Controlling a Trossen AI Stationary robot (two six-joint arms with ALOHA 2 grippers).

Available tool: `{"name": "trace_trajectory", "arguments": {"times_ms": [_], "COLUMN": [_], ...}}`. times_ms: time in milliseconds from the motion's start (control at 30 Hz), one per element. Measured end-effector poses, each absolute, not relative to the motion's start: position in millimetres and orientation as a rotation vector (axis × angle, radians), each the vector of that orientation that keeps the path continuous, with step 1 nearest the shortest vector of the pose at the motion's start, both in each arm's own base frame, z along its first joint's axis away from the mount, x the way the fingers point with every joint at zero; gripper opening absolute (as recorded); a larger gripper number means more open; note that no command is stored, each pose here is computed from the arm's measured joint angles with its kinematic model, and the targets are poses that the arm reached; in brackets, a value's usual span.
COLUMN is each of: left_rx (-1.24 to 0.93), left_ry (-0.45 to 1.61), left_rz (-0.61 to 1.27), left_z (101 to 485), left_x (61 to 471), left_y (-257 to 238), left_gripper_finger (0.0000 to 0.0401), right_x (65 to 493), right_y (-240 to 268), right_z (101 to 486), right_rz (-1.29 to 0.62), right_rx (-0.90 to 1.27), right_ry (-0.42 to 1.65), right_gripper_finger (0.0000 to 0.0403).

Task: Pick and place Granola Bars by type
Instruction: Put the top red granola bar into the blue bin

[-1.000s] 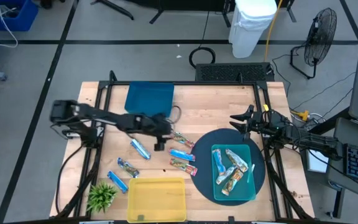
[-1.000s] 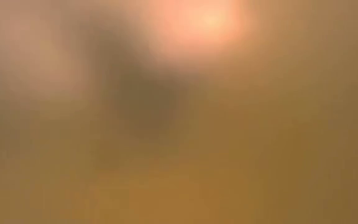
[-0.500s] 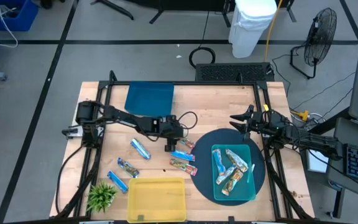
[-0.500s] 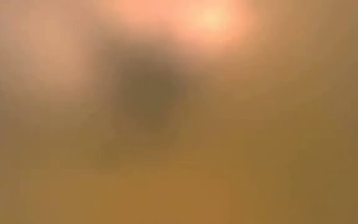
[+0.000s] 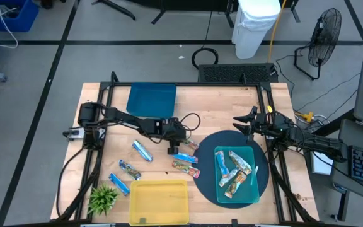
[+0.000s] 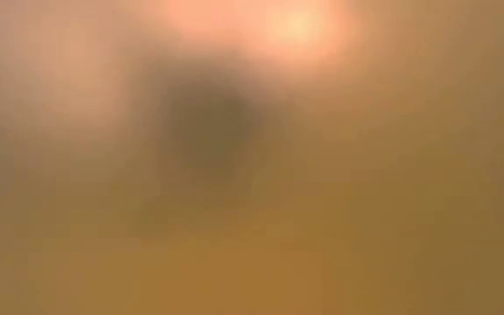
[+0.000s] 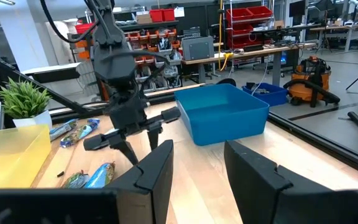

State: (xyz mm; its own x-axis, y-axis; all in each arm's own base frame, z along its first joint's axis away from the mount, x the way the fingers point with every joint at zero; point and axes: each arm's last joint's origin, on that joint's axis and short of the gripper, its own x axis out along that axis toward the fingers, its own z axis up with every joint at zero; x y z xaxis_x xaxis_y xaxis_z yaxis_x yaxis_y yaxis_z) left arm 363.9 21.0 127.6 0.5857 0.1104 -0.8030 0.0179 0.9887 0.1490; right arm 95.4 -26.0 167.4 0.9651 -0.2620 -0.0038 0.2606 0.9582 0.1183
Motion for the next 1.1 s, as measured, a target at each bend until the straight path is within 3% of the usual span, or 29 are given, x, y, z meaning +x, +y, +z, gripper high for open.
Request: {"name": "trace_trajectory", "arguments": {"times_ms": [167, 233, 467, 733, 967, 1100], "left_rx": [0.188, 0.205, 0.412, 0.506, 0.236, 0.096], "left_ry": [0.872, 0.849, 0.821, 0.835, 0.799, 0.835], "left_rz": [0.034, 0.029, 0.157, 0.501, 0.972, 1.040], "left_z": [153, 163, 206, 251, 263, 261], "left_x": [361, 359, 341, 307, 277, 262], "left_y": [17, 16, 11, 31, 68, 89], "left_gripper_finger": [0.0038, 0.0015, 0.0009, 0.0011, 0.0023, 0.0012], "right_x": [95, 95, 95, 95, 96, 96], "right_y": [-26, -26, -26, -26, -26, -26], "right_z": [167, 167, 167, 168, 167, 167], "right_rz": [-0.265, -0.265, -0.265, -0.265, -0.265, -0.265], "right_rx": [0.118, 0.119, 0.119, 0.118, 0.119, 0.119], "right_ry": [-0.012, -0.012, -0.012, -0.013, -0.009, -0.007], "right_gripper_finger": [0.0135, 0.0134, 0.0134, 0.0134, 0.0134, 0.0135]}}
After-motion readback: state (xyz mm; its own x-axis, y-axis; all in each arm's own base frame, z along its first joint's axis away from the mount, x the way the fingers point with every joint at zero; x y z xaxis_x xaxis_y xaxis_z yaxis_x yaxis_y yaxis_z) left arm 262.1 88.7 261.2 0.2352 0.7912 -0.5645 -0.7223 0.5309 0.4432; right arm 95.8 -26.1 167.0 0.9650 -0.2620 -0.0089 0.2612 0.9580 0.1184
